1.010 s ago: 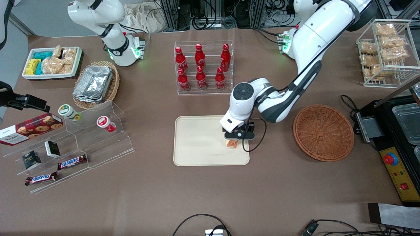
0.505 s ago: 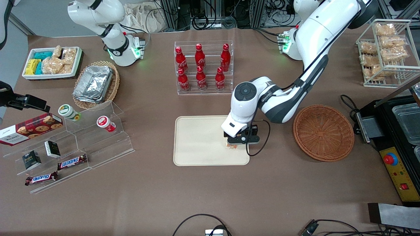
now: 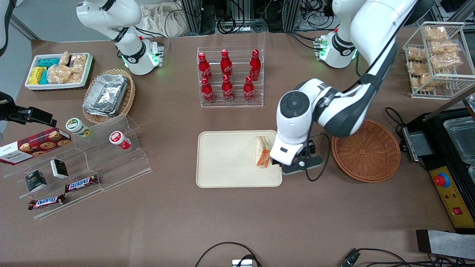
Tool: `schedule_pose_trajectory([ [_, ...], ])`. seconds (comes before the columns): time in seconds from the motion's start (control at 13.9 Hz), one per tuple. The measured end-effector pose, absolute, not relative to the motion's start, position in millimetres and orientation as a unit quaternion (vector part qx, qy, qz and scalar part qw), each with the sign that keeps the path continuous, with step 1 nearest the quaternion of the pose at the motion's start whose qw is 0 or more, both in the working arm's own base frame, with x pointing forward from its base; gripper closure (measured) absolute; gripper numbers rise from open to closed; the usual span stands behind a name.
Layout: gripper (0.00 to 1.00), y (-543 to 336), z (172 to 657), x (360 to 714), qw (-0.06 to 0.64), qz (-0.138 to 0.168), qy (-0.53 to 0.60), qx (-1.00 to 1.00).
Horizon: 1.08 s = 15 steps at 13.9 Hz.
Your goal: Place sandwich from basket to tray
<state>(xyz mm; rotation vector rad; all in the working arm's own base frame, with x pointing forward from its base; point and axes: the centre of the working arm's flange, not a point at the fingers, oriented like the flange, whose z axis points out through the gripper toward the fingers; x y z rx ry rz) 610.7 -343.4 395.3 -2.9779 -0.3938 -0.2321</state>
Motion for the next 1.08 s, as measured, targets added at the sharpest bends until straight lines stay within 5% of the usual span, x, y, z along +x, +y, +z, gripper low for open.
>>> schedule_pose_trajectory([
  [0.43,0.0,-284.4,430.7,642.5,0.057,-0.076,-0.186,-0.978],
  [1.08,0.0,-167.7,491.0,659.2,0.047,-0.02,-0.139,-0.989],
])
